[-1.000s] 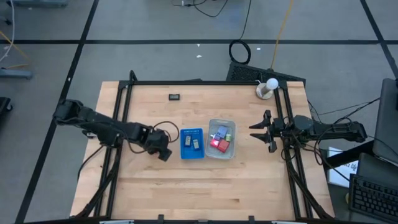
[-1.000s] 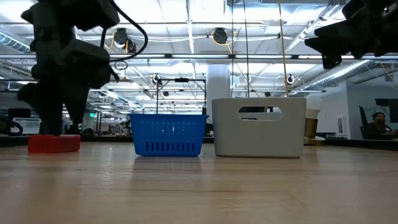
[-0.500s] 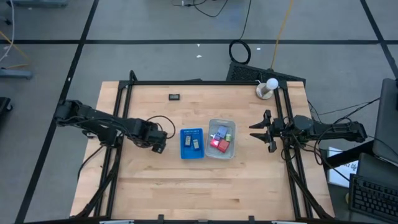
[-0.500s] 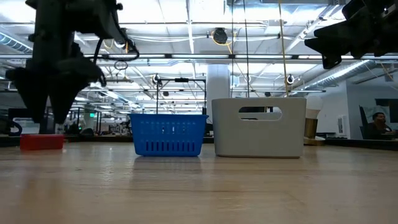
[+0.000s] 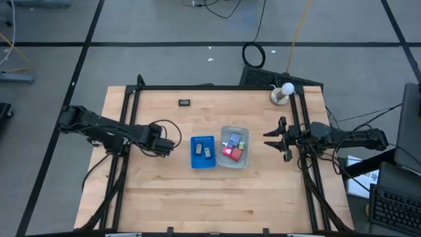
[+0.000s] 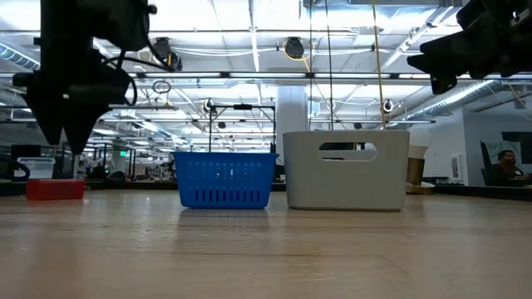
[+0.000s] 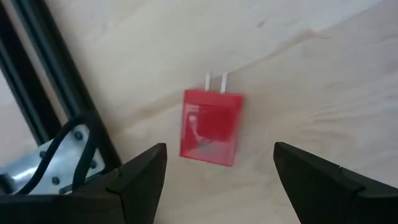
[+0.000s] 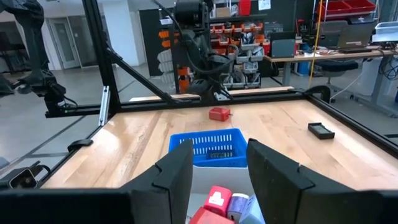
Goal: Pick & Place Office items
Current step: Put the red charger adapter into the gray bin
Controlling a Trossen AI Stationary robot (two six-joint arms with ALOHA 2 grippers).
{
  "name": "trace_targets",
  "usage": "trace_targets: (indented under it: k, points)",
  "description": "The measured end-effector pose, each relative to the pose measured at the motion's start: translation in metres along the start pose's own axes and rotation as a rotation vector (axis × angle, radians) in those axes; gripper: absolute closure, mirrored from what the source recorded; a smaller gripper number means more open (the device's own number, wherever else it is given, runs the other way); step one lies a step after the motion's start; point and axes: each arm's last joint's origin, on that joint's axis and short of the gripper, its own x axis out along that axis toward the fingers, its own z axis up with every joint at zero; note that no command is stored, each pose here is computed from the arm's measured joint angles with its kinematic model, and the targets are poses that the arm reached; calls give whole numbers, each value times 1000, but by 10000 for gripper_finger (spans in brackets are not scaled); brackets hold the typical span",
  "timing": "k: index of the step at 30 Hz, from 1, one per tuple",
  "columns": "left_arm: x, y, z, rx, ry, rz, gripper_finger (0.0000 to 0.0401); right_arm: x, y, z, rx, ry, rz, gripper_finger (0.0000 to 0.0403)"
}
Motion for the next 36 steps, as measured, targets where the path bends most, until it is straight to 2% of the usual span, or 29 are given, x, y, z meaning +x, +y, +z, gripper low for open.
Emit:
trace_targets:
  k: [3, 6, 12, 17, 25, 36]
  points:
    - [13, 3, -4, 12, 32, 26, 103, 1, 0, -1, 0, -9, 1, 259]
    - [30, 3, -6, 45, 61, 0, 103, 1, -1, -6, 0, -4, 1, 259]
    - [50, 7, -9, 37, 101, -9, 103, 2, -1, -7, 1, -50, 5, 259]
    - [59, 9, -11, 74, 115, -17, 103, 2, -1, -7, 0, -52, 5, 259]
    - [69, 5, -11, 139, 44, -87, 103, 2, -1, -7, 1, -51, 5, 259]
    - [70, 2, -10, 156, 24, -112, 105, 2, -1, -7, 1, -51, 5, 259]
